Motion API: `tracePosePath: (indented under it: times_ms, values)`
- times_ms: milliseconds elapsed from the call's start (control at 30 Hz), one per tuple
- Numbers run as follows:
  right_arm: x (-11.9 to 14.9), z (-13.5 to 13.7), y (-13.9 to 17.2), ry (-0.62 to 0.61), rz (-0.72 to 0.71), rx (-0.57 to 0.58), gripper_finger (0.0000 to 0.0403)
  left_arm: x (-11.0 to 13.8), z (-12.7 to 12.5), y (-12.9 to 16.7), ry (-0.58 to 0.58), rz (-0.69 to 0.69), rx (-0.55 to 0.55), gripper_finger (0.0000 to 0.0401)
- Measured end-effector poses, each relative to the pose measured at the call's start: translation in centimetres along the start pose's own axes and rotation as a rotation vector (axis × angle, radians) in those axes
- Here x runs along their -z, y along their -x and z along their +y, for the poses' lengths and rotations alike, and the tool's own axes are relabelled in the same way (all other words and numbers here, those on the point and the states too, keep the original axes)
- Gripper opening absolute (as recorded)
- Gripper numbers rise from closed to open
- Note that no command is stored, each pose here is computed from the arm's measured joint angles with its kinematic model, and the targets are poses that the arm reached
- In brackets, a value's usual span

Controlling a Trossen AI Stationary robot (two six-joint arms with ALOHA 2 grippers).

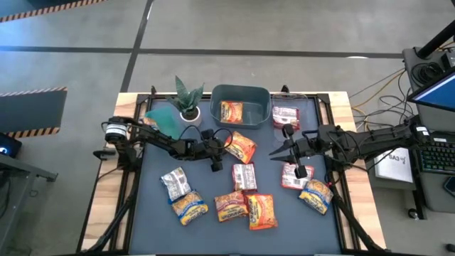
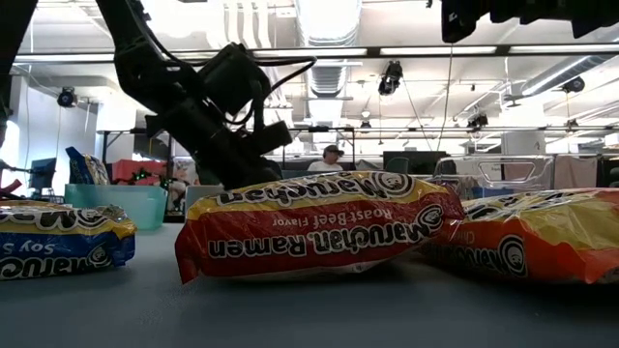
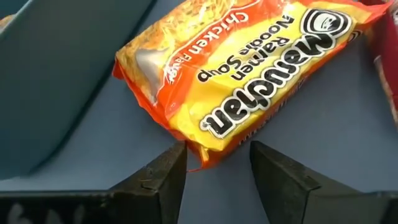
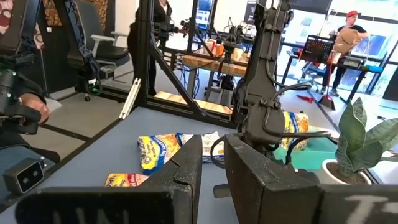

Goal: Sort Maruchan noodles
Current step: Put the orange noodle pack into the blue bin

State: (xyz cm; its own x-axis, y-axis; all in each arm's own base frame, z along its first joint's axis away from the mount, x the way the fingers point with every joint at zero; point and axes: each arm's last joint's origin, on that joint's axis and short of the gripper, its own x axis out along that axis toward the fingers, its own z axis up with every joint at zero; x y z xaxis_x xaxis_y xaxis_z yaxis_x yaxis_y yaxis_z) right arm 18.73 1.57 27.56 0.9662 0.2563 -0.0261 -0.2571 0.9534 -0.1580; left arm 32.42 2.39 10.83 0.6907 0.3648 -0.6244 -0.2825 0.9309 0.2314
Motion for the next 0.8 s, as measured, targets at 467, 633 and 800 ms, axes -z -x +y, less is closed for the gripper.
tracePosePath:
  times_ms: [467, 633, 800]
  values:
    - [0.2, -0.1, 0.0, -0.01, 0.008, 0.026, 0.0056, -0.1, 0.0, 0.0, 0.042, -0.005, 0.001, 0.0007]
    - [0.2, -0.1, 0.0, -0.008, 0.008, 0.026, 0.0056, -0.4, -0.6, 0.4, 0.046, -0.036, 0.018, 0.0001]
    - [0.1, -0.1, 0.0, -0.008, 0.008, 0.026, 0.0056, -1.7, -1.4, 2.2, 0.049, -0.09, 0.051, 0.0]
